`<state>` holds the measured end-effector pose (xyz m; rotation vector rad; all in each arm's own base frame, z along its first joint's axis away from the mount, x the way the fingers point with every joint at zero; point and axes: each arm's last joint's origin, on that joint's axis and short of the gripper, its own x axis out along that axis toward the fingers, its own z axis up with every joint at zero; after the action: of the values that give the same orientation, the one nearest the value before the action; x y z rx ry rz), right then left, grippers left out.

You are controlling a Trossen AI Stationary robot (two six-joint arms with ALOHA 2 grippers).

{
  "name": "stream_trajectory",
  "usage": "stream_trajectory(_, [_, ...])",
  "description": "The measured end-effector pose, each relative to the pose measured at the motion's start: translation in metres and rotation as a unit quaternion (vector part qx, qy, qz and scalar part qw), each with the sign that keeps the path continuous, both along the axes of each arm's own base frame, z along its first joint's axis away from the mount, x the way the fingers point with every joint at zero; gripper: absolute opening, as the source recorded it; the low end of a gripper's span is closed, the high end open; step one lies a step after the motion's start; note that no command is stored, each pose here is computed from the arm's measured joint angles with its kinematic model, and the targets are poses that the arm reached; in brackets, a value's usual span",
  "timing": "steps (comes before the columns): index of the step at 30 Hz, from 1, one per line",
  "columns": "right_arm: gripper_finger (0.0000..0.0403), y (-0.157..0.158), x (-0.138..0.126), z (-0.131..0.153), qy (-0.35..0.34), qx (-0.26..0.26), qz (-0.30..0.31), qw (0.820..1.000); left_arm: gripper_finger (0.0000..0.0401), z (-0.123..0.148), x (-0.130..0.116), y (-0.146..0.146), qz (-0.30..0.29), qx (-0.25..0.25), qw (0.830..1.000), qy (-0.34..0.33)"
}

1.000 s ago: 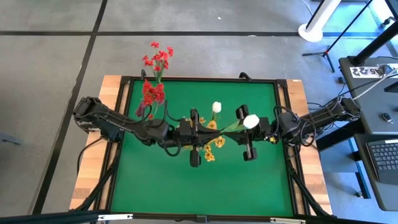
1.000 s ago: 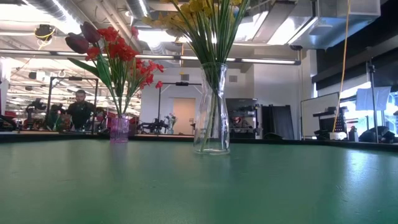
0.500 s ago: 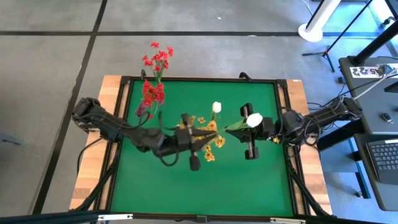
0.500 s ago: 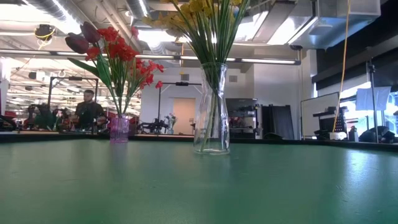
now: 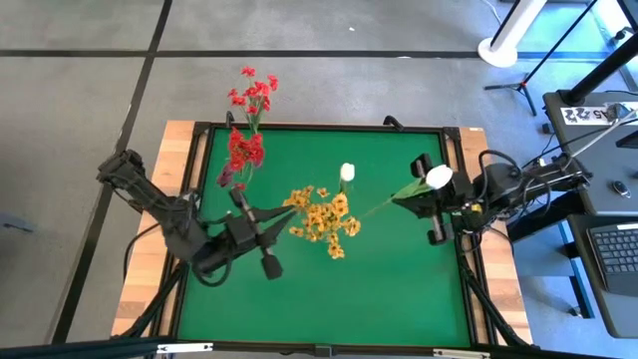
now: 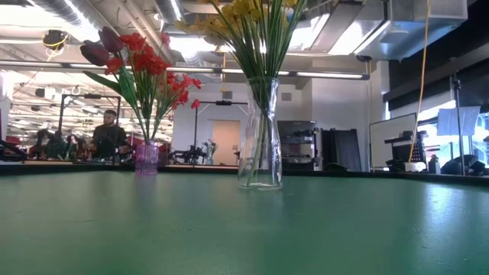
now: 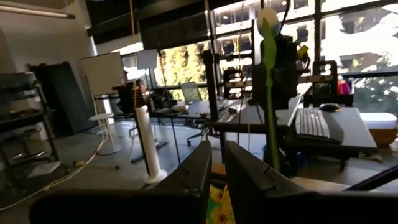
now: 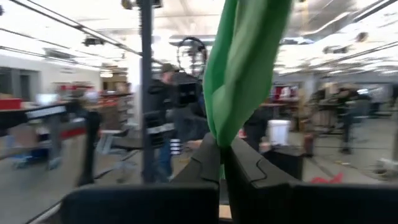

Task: Sort flowers into vase by color
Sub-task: Put the white flower into the transparent vase

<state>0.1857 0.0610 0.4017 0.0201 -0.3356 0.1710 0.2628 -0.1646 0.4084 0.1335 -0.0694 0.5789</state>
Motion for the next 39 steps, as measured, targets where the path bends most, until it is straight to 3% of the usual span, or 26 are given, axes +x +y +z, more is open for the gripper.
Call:
stream_trajectory(6, [0.0001, -0.003, -0.02, 0.003, 0.021, 0.014, 0.08, 0.997, 0.0042, -0.003, -0.019, -0.005, -0.01, -0.025, 0.999, 0.025])
stream_trajectory(9, [0.0001, -0.004, -0.028, -0.003, 0.066, 0.008, 0.108, 0.992, 0.0042, -0.012, -0.022, -0.004, -0.012, -0.036, 0.998, 0.044])
stream_trajectory(15, [0.0, -0.01, -0.03, -0.019, 0.194, -0.013, 0.015, 0.981, 0.0042, -0.028, -0.026, 0.003, 0.002, -0.068, 0.996, 0.066])
stream_trajectory(20, [0.0, -0.012, -0.017, -0.031, 0.226, -0.047, -0.092, 0.969, 0.0042, -0.04, -0.026, 0.011, 0.023, -0.093, 0.992, 0.078])
stream_trajectory(32, [0.0, -0.002, 0.04, -0.054, 0.207, -0.111, -0.106, 0.966, 0.0042, -0.059, -0.036, 0.019, 0.053, -0.14, 0.985, 0.088])
stream_trajectory(39, [0.0, -0.012, 0.047, -0.058, 0.219, -0.112, -0.115, 0.962, 0.0042, -0.069, -0.039, 0.018, 0.056, -0.136, 0.985, 0.092])
